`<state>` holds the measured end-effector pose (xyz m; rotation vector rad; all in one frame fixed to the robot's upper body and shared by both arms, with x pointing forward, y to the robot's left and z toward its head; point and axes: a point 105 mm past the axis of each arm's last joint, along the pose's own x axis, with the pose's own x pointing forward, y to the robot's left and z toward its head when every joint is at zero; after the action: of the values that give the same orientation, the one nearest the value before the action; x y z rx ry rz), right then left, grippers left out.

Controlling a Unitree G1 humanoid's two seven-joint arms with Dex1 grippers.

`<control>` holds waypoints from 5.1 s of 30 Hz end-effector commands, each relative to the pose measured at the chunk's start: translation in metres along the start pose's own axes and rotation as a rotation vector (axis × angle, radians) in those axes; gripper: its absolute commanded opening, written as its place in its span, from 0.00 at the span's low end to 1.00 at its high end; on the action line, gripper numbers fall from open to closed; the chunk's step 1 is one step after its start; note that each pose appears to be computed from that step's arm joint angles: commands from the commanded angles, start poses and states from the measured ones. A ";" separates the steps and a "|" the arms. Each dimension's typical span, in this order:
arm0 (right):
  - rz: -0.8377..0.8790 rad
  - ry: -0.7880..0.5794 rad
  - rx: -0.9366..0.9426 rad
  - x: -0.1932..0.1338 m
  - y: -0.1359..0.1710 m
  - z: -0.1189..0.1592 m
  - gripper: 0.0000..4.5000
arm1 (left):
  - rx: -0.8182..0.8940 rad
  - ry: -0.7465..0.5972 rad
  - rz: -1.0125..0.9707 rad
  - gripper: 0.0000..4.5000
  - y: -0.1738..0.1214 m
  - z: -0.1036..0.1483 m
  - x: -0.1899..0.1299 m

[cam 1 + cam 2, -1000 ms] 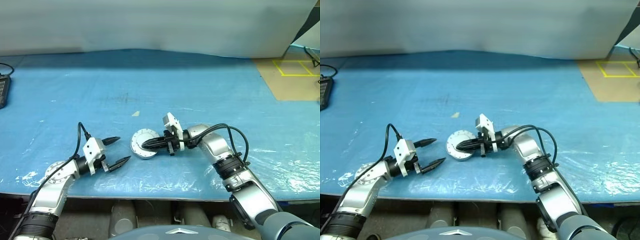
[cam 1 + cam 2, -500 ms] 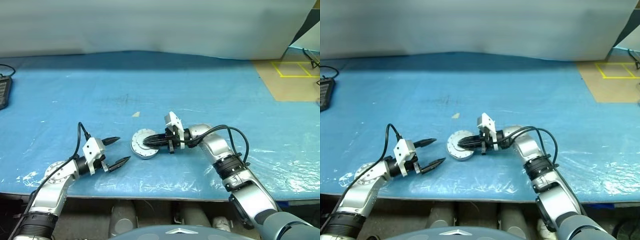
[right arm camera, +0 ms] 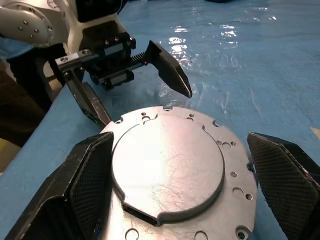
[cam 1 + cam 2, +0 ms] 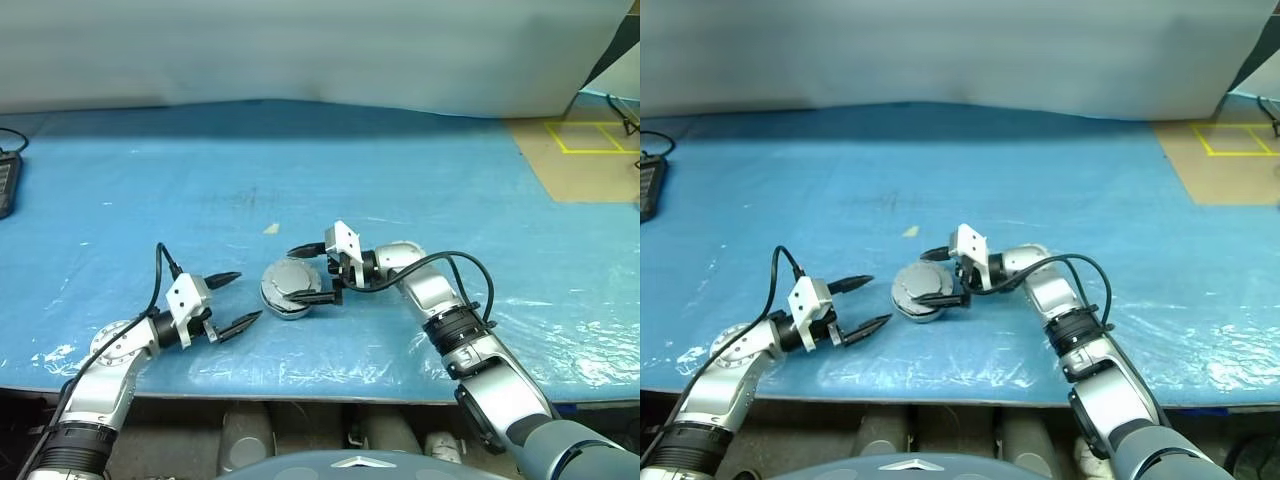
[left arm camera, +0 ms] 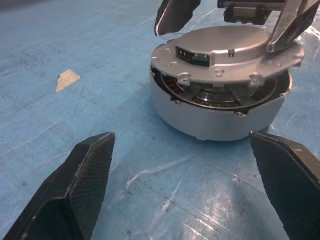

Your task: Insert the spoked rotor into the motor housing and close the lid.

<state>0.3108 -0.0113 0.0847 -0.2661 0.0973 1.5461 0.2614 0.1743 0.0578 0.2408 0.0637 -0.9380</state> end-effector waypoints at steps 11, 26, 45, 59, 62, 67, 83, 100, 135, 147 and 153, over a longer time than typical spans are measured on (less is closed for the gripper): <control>0.017 -0.010 -0.055 0.006 0.001 0.002 0.99 | 0.023 -0.025 0.021 1.00 0.003 0.007 -0.004; -0.024 -0.005 -0.116 0.006 -0.005 -0.002 0.99 | 0.019 -0.021 0.023 1.00 0.003 0.005 -0.004; 0.007 0.001 -0.161 0.005 -0.001 -0.001 0.99 | 0.016 -0.018 0.022 1.00 0.002 0.003 -0.005; 0.034 0.055 -0.104 0.005 0.001 -0.011 0.99 | 0.015 -0.017 0.025 1.00 0.003 0.002 -0.005; 0.035 0.063 -0.115 0.006 0.000 -0.010 0.99 | 0.014 -0.018 0.027 1.00 0.002 0.002 -0.005; 0.036 0.053 -0.122 0.009 0.000 -0.007 0.99 | 0.011 -0.016 0.032 1.00 0.001 0.001 -0.006; 0.030 -0.027 -0.175 0.009 0.001 0.011 0.99 | 0.007 -0.011 0.033 1.00 0.001 0.000 -0.007; 0.080 0.016 -0.157 0.010 0.006 0.004 0.24 | -0.002 -0.004 0.035 1.00 0.000 -0.002 -0.009; 0.022 -0.014 -0.152 0.014 -0.002 0.008 0.99 | -0.005 0.001 0.032 1.00 -0.001 -0.003 -0.008; 0.026 0.020 -0.116 0.015 -0.002 0.000 0.65 | -0.002 0.002 0.036 1.00 0.000 -0.002 -0.009; -0.009 0.024 -0.120 0.014 -0.007 0.006 0.65 | -0.002 0.003 0.031 1.00 0.000 -0.002 -0.008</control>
<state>0.3158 0.0012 0.0825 -0.3645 0.0318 1.5561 0.2550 0.1794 0.0486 0.2252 0.0938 -0.9109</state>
